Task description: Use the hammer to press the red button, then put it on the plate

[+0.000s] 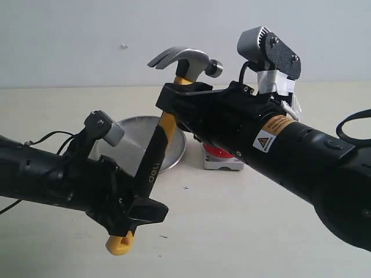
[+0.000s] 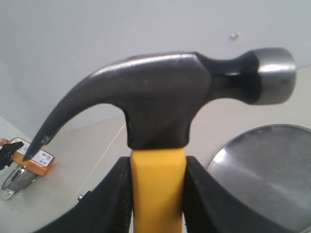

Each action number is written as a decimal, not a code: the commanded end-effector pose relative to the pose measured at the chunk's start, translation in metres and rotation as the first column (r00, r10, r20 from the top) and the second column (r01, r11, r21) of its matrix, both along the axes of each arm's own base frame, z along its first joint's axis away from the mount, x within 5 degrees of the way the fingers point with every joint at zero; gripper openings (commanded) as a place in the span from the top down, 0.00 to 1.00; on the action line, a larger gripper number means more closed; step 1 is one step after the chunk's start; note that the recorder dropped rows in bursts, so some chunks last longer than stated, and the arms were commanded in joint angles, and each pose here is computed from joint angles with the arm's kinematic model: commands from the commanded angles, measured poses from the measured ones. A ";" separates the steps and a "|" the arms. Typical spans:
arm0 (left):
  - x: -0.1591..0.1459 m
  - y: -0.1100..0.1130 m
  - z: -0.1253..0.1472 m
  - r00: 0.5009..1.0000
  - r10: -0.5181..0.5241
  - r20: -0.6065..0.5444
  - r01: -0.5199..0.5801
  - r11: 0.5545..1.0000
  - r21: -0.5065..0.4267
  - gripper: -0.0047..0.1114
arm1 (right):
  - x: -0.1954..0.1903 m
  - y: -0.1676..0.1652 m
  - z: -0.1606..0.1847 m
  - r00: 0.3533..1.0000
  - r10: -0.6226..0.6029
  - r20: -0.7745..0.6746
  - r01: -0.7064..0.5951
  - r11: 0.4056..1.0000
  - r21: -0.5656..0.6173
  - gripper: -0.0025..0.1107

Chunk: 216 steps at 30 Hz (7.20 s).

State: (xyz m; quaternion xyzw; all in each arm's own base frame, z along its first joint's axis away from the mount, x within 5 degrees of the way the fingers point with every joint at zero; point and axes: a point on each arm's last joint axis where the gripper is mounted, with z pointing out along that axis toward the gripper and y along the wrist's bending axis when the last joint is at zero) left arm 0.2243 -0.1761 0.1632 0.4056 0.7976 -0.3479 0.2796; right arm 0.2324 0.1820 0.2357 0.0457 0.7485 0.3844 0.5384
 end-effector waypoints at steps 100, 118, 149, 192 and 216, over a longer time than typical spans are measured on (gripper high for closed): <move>0.013 -0.006 0.015 0.996 0.028 0.087 -0.024 0.999 -0.044 0.96 | -0.170 -0.130 0.013 0.945 0.163 0.284 -0.125 0.981 -0.146 0.98; 0.014 -0.006 0.015 0.997 0.048 0.065 -0.045 0.998 -0.054 0.96 | -0.156 -0.142 0.007 0.936 0.062 0.347 0.096 0.903 -0.419 0.98; 0.013 -0.007 0.016 0.997 0.054 0.047 -0.051 0.997 -0.064 0.96 | -0.143 -0.116 -0.023 0.977 0.199 0.081 -0.125 0.835 -0.536 0.98; 0.046 -0.008 0.055 0.983 0.175 -0.058 -0.157 0.959 0.236 0.96 | -0.186 -0.183 0.022 0.753 -0.386 0.533 0.563 0.797 -0.219 0.98; 0.003 -0.072 0.076 0.968 0.201 0.152 -0.238 0.925 0.295 0.96 | -0.186 -0.183 0.022 0.753 -0.386 0.533 0.563 0.797 -0.219 0.98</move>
